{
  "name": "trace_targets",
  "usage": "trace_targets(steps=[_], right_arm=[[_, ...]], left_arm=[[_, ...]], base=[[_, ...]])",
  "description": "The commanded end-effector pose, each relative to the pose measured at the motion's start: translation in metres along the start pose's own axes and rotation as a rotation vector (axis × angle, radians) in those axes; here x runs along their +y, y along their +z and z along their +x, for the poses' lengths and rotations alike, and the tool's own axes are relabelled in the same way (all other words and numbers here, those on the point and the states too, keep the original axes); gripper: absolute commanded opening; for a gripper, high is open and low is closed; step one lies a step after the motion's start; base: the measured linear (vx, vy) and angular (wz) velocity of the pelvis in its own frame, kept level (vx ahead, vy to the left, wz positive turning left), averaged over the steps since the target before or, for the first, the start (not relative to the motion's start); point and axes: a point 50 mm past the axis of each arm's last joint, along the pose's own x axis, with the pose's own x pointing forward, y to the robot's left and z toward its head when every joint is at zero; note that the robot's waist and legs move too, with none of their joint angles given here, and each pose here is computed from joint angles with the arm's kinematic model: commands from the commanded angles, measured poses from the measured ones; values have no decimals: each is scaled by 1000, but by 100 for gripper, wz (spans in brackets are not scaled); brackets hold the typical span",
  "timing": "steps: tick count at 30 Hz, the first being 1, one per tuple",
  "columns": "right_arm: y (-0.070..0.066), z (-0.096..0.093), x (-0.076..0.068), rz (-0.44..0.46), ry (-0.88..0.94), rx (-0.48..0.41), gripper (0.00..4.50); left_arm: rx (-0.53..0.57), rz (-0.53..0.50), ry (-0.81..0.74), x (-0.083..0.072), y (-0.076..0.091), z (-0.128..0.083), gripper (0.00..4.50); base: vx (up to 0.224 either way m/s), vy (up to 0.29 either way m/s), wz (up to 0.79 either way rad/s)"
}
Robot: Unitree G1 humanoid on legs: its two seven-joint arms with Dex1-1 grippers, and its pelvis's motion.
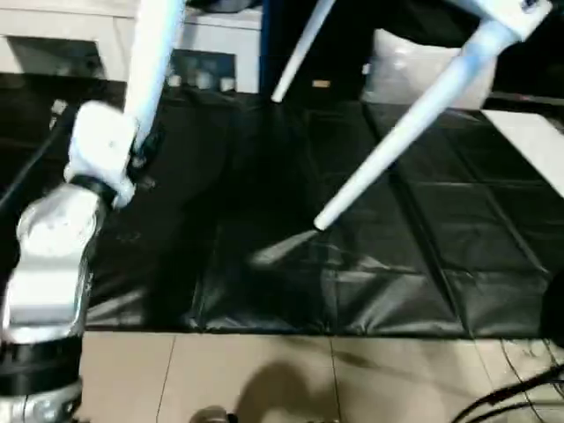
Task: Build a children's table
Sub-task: Flip table
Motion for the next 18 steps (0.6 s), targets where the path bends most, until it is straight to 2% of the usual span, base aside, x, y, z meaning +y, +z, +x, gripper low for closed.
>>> trace_targets(steps=[1,2,4,5,7,9,10,11,12,13,14,15,17,18], right_arm=[[3,-15,-7,47,-90,-23,450],[-2,-26,-6,70,-128,-5,450],[-4,-30,-6,87,-145,2,450],[-13,-44,-5,123,-206,33,450],[-23,-58,-4,170,-275,67,450],[-29,-64,-2,205,-303,92,450],[-40,-73,4,250,-328,140,450],[-44,-76,6,264,-334,159,450],[-59,-84,19,339,-309,227,450],[-65,-88,26,377,-287,254,450],[-66,-88,27,381,-284,257,450],[-84,-90,51,453,-165,349,450],[-99,-91,70,502,-98,423,450],[-100,-90,71,502,-98,425,450]], left_arm=[[29,-3,-58,-9,-14,-2,149],[17,-2,-75,-9,-17,-4,149],[7,-4,-83,-9,-18,-5,148],[3,-5,-84,-8,-21,-6,148],[1,-8,-88,-7,-25,-8,148],[-1,-6,-94,-8,-26,-8,148],[-3,-5,-107,-8,-28,-8,148],[-3,-3,-109,-9,-28,-8,148],[-6,-3,-118,-10,-30,-8,148],[-11,-7,-121,-10,-31,-8,148],[-12,-7,-122,-10,-31,-8,148],[-16,-9,-131,-12,-33,-7,148],[-20,-17,-138,-14,-34,-7,148],[-20,-17,-138,-14,-34,-7,148]], base=[[0,0,0],[0,0,0],[0,0,0],[0,0,0],[0,0,0],[0,0,0],[0,0,0],[0,0,0],[0,0,0],[0,0,0],[0,0,0],[0,0,0],[0,0,0],[0,0,0]])
